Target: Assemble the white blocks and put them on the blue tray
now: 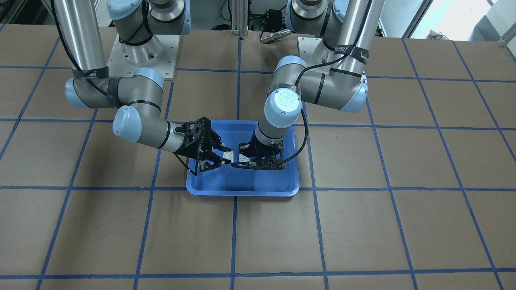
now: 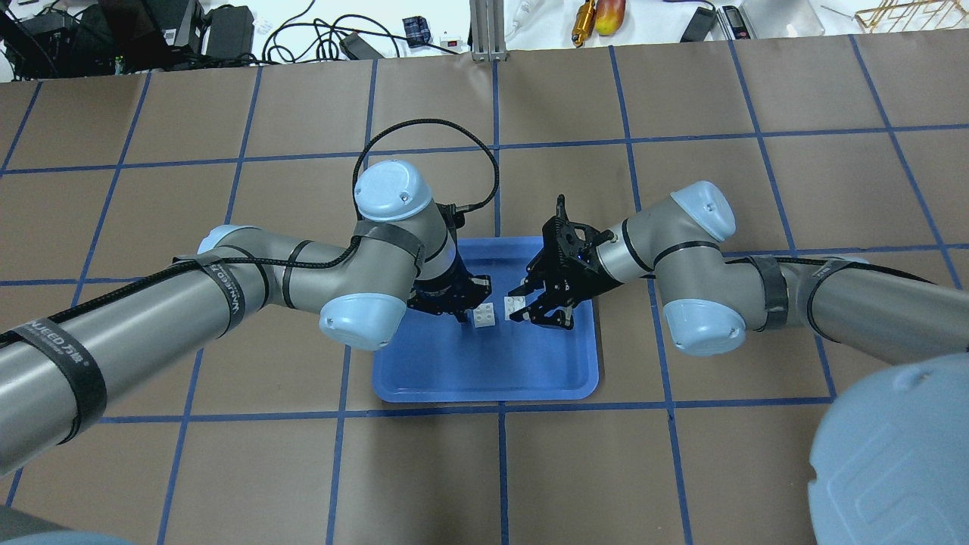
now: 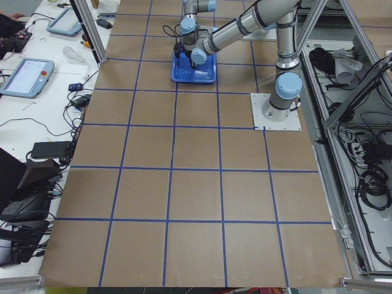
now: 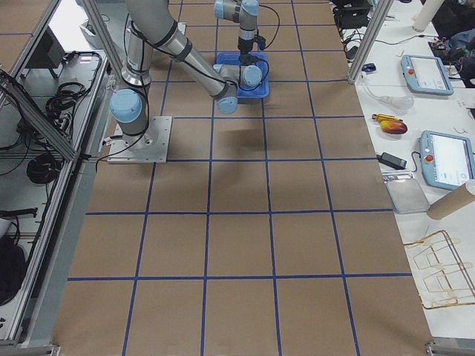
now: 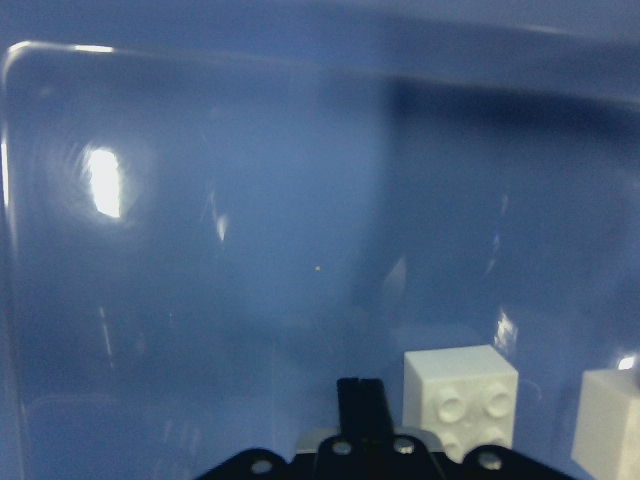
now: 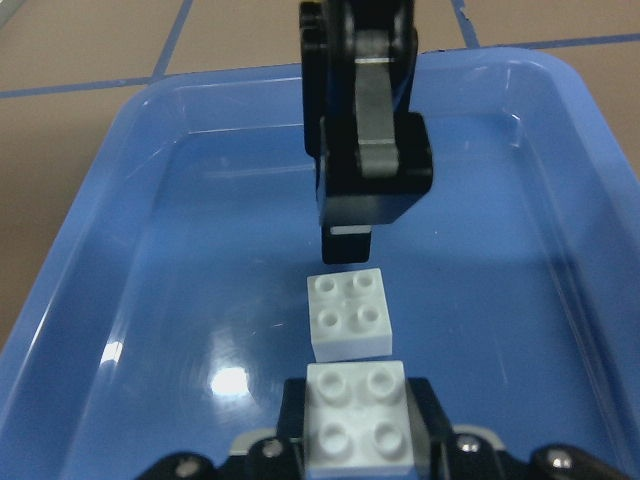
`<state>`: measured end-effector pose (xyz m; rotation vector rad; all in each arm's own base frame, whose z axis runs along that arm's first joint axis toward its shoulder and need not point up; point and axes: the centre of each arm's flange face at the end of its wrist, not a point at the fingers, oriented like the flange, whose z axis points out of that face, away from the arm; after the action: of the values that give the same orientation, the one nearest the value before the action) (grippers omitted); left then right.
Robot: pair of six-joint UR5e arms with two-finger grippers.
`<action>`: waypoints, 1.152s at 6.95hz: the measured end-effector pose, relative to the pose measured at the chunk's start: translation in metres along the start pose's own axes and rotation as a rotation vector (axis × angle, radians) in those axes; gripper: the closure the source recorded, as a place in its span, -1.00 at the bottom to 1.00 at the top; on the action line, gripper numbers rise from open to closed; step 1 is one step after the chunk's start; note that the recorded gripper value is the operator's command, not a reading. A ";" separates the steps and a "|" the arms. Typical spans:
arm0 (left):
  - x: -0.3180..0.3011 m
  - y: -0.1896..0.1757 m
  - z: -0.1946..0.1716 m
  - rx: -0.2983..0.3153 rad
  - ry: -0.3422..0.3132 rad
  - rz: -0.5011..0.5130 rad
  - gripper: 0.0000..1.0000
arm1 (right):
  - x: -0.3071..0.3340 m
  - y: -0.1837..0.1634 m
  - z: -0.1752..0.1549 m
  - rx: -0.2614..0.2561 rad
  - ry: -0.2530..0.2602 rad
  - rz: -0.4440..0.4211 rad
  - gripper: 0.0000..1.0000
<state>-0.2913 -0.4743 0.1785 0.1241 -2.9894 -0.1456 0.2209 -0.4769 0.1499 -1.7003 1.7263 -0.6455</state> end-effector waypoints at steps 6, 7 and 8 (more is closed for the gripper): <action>-0.001 0.000 0.002 -0.002 -0.004 0.000 0.92 | 0.000 -0.009 0.009 0.002 0.021 0.038 1.00; -0.001 0.000 0.002 -0.003 -0.004 0.001 0.92 | -0.001 -0.011 0.011 0.000 0.021 0.035 1.00; -0.001 0.000 0.002 -0.003 -0.004 0.001 0.92 | -0.001 -0.011 0.011 -0.003 0.022 0.034 1.00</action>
<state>-0.2905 -0.4742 0.1763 0.1215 -2.9934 -0.1500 0.2365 -0.4753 0.1501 -1.6675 1.7681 -0.6486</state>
